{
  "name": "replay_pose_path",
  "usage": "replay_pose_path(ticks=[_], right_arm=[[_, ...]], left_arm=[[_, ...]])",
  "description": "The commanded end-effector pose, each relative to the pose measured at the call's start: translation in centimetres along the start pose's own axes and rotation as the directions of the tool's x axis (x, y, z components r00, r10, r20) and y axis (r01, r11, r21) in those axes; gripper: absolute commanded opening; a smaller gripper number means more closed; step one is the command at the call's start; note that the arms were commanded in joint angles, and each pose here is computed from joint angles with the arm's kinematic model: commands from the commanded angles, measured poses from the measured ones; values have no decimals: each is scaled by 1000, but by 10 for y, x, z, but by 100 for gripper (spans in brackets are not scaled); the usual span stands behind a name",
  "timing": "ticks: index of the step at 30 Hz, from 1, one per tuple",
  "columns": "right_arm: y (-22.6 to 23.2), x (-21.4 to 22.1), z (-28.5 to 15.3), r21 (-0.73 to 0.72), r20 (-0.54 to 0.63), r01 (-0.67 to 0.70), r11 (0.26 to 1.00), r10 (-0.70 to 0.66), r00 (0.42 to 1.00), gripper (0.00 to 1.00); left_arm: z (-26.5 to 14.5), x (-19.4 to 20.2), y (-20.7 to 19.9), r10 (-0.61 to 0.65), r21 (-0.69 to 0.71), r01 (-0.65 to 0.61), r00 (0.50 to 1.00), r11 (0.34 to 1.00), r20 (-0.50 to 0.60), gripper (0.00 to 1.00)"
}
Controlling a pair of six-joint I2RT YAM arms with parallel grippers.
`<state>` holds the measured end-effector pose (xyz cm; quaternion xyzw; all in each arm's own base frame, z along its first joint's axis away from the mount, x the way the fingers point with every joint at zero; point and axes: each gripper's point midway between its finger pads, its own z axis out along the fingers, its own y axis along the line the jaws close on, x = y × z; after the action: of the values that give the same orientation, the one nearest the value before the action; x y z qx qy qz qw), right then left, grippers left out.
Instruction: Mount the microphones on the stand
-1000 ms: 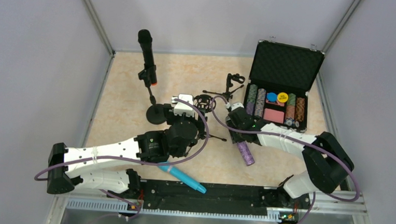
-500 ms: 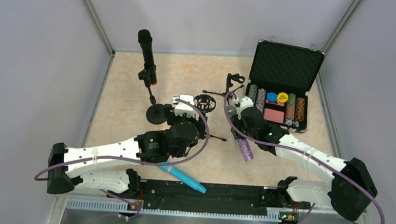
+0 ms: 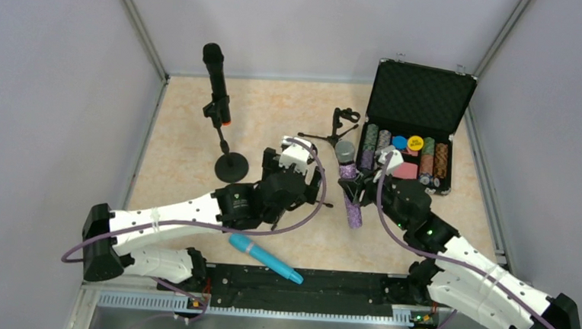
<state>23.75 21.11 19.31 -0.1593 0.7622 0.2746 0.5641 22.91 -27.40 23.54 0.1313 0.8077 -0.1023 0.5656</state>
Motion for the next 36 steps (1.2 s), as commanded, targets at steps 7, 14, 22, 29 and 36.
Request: replay_pose_path(ticks=[7,14,22,29,36], right_arm=[[27,-61,-20,-135,268,14,991,23,963,0],[28,-67,-22,-141,292,38,989,5,956,0],[45,-71,-17,-222,298,62,973,7,954,0],[54,-86,-13,-258,352,84,962,12,936,0],[74,-108,-1,-328,405,133,935,13,914,0]], left_arm=[[9,-68,-40,-162,421,168,986,891,-52,99],[11,-134,-7,-257,511,217,967,832,7,99],[34,-182,34,-309,463,223,944,858,117,99],[84,-144,73,-273,360,227,959,905,80,99],[102,-119,83,-262,327,225,962,918,74,99]])
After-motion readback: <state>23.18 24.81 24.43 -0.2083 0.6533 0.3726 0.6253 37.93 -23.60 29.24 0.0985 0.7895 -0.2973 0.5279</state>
